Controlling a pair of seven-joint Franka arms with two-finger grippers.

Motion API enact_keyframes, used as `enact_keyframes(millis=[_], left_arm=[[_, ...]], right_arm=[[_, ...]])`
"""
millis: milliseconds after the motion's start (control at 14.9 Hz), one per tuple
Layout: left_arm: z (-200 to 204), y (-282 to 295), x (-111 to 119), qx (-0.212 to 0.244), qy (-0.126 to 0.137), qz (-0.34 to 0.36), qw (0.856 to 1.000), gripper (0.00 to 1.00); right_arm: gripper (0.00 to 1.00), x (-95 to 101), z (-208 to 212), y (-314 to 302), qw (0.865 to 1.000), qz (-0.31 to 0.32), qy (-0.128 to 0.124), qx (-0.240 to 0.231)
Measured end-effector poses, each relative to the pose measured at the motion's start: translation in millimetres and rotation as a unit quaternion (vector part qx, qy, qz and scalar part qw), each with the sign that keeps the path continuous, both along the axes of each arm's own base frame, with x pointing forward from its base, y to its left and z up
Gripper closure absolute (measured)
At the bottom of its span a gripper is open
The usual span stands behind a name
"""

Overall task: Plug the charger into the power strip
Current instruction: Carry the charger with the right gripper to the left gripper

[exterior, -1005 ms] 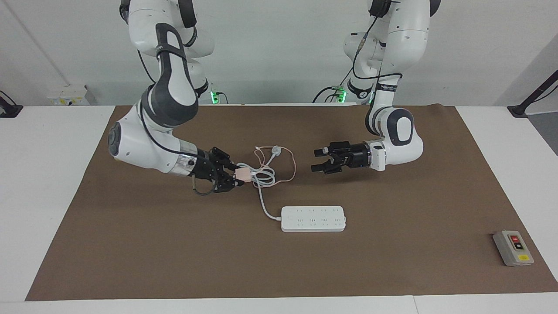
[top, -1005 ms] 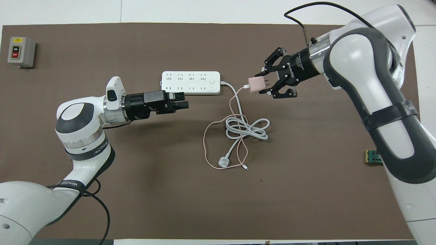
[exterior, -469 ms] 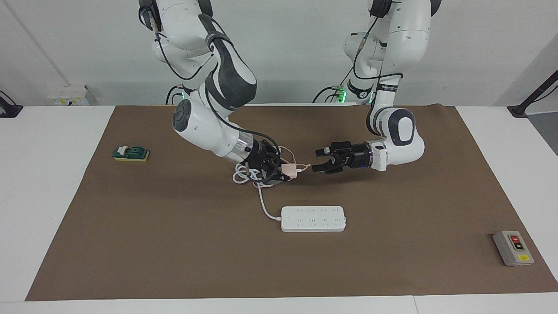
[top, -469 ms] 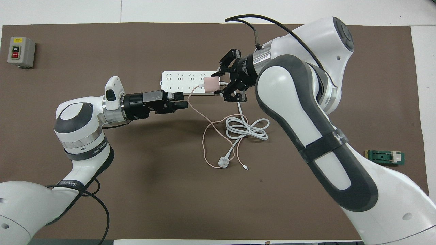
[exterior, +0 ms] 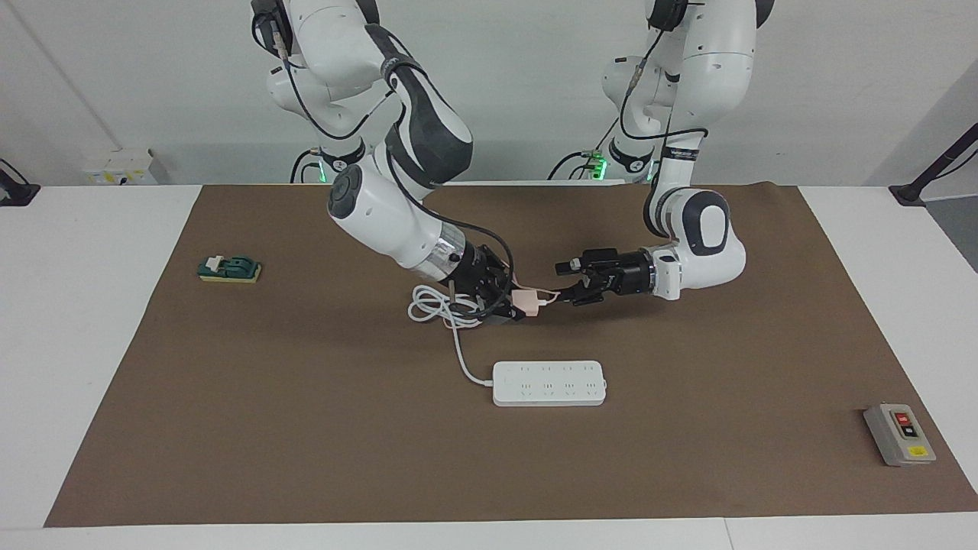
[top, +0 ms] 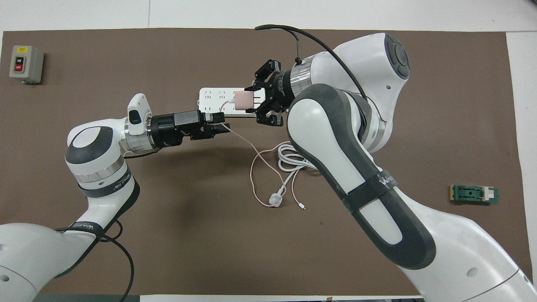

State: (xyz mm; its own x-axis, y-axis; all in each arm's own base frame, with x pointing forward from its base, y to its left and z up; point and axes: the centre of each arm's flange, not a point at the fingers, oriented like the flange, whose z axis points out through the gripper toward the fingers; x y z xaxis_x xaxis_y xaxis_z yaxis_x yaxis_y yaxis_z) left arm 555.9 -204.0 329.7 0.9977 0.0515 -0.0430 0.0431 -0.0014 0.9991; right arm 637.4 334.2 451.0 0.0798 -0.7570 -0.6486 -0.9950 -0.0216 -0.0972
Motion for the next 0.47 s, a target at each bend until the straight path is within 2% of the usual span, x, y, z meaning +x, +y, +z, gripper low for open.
enact_keyframes(millis=[469], left_arm=[[13, 0, 10, -0.005, -0.006, 0.004, 1.0, 0.0]], right_arm=[[0.52, -8.9, -4, 21, 1.0, 0.008, -0.002, -0.001]])
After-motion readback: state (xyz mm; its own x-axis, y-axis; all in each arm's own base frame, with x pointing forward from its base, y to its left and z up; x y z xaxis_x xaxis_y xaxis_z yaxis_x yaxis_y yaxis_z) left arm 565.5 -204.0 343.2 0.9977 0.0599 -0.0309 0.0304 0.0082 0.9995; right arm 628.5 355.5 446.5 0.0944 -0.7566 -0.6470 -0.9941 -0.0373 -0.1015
